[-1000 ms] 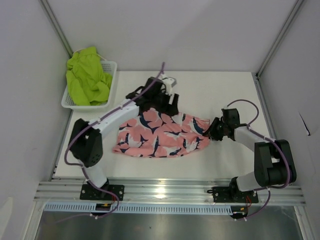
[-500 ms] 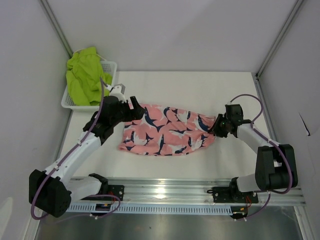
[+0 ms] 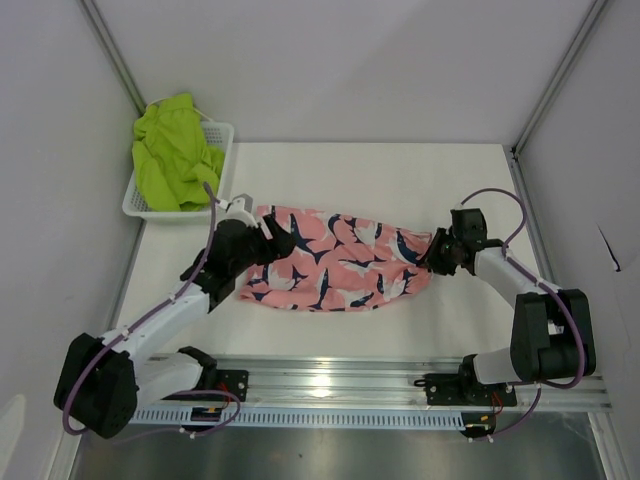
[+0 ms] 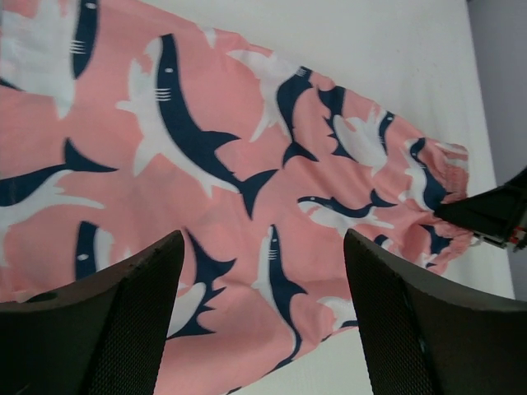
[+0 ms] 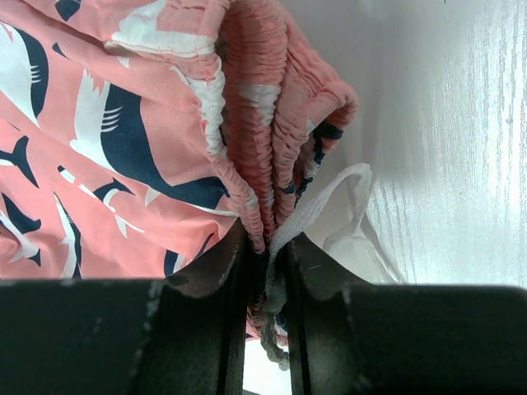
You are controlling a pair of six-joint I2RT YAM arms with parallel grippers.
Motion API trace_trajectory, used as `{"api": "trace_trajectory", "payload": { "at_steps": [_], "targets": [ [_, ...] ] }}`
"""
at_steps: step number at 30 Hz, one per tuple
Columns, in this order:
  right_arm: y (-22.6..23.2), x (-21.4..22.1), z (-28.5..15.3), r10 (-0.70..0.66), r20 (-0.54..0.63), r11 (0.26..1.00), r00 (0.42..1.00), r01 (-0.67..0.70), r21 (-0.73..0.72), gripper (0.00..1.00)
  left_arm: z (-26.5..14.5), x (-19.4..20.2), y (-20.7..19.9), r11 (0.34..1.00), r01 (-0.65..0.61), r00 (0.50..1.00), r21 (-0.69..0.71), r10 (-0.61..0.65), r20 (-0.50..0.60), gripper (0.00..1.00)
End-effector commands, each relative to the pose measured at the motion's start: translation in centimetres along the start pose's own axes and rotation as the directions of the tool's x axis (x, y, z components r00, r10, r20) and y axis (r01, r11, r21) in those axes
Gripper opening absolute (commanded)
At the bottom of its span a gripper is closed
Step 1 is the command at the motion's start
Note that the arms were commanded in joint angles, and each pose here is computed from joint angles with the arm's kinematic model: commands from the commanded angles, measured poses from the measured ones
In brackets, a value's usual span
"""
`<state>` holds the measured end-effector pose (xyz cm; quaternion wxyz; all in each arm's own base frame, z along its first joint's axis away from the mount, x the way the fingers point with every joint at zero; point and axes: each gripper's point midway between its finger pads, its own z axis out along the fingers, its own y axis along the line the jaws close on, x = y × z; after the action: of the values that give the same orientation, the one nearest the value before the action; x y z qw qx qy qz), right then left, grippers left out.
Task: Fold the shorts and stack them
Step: Fold the shorts
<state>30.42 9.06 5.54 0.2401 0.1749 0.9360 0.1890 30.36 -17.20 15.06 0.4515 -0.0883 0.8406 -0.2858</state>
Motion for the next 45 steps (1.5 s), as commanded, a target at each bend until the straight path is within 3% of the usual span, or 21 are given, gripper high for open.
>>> {"api": "trace_trajectory", "payload": {
  "at_steps": [1, 9, 23, 32, 45],
  "targets": [
    [0.8, -1.9, -1.1, -0.036, 0.067, 0.999, 0.997, 0.037, -0.013, 0.0, 1.3, -1.7, -3.9, 0.992, 0.063, 0.994, 0.113, -0.072, 0.08, 0.78],
    [1.0, -2.3, -1.5, -0.039, 0.077, 0.999, 0.996, 0.04, -0.012, 0.0, 5.8, 0.2, -8.1, 0.992, 0.033, 0.999, 0.124, -0.035, 0.02, 0.47],
    [2.5, -3.6, -3.4, -0.063, 0.089, 0.997, 0.994, 0.065, -0.029, 0.0, 15.1, 5.7, -10.4, 0.992, 0.086, 0.993, 0.089, -0.078, -0.093, 0.17],
    [5.1, -2.9, -5.4, -0.09, 0.06, 0.991, 0.994, 0.095, -0.089, 0.0, 18.8, 7.4, -9.8, 0.995, 0.1, 0.99, 0.013, -0.098, -0.1, 0.09],
    [8.6, -3.2, -8.5, -0.16, 0.075, 0.981, 0.984, 0.167, -0.101, 0.0, 21.1, 10.5, -9.7, 0.997, 0.064, 0.992, -0.052, -0.07, -0.109, 0.06]
  ]
}}
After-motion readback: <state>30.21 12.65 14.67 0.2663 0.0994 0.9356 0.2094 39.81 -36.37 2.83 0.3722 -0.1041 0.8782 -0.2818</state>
